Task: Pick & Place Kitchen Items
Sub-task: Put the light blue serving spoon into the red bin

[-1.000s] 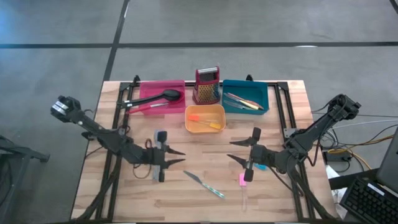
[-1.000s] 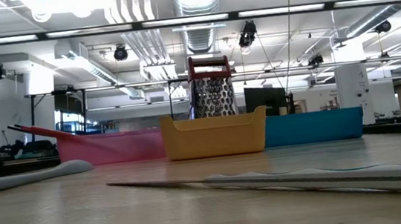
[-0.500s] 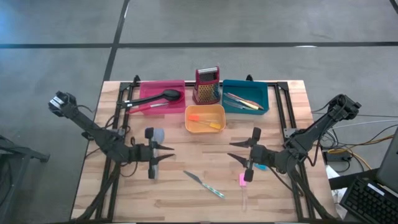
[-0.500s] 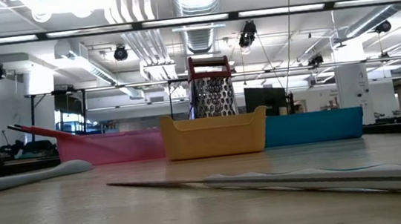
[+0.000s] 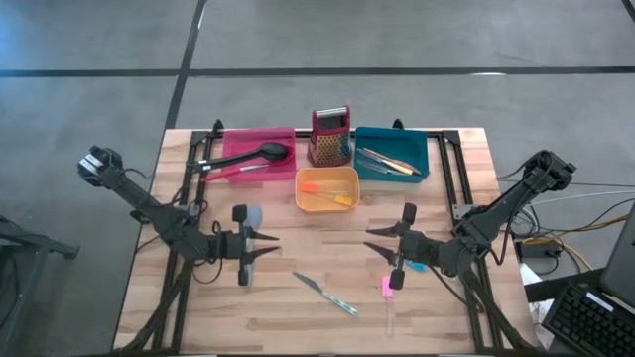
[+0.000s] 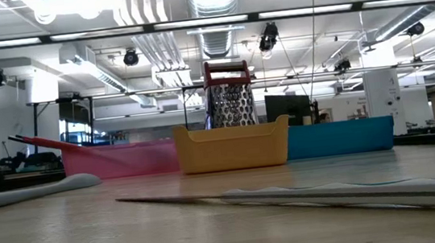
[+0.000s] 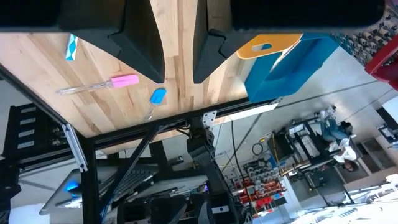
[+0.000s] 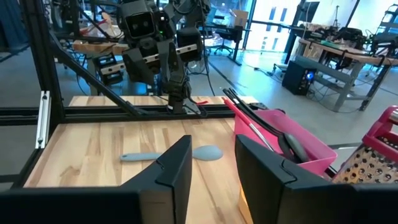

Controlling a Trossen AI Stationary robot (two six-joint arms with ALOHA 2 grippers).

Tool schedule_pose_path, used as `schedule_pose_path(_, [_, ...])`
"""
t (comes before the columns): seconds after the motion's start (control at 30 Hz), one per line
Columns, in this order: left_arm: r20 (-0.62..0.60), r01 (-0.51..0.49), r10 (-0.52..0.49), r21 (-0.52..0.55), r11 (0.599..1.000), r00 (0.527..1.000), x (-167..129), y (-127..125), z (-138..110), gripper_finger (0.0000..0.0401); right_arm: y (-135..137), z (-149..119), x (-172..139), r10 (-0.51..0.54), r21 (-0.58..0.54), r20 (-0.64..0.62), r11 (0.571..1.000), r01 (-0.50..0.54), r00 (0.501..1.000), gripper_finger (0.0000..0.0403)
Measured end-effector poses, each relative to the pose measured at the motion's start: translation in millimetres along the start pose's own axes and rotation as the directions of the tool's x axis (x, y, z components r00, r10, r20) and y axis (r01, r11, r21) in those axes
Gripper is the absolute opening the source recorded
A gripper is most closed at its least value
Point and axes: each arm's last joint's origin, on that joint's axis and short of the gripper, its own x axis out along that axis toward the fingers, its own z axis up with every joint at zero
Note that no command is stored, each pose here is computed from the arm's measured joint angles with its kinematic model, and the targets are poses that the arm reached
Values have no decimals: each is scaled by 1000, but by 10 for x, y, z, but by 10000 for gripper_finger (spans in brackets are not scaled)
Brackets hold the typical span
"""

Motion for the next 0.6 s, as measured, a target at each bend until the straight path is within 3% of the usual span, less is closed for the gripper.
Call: schedule_pose_path(0.6, [0,0,0,-18,1000,1000,1,-1,-1,87,0,0,0,0,-3,0,1000,0,1000,49])
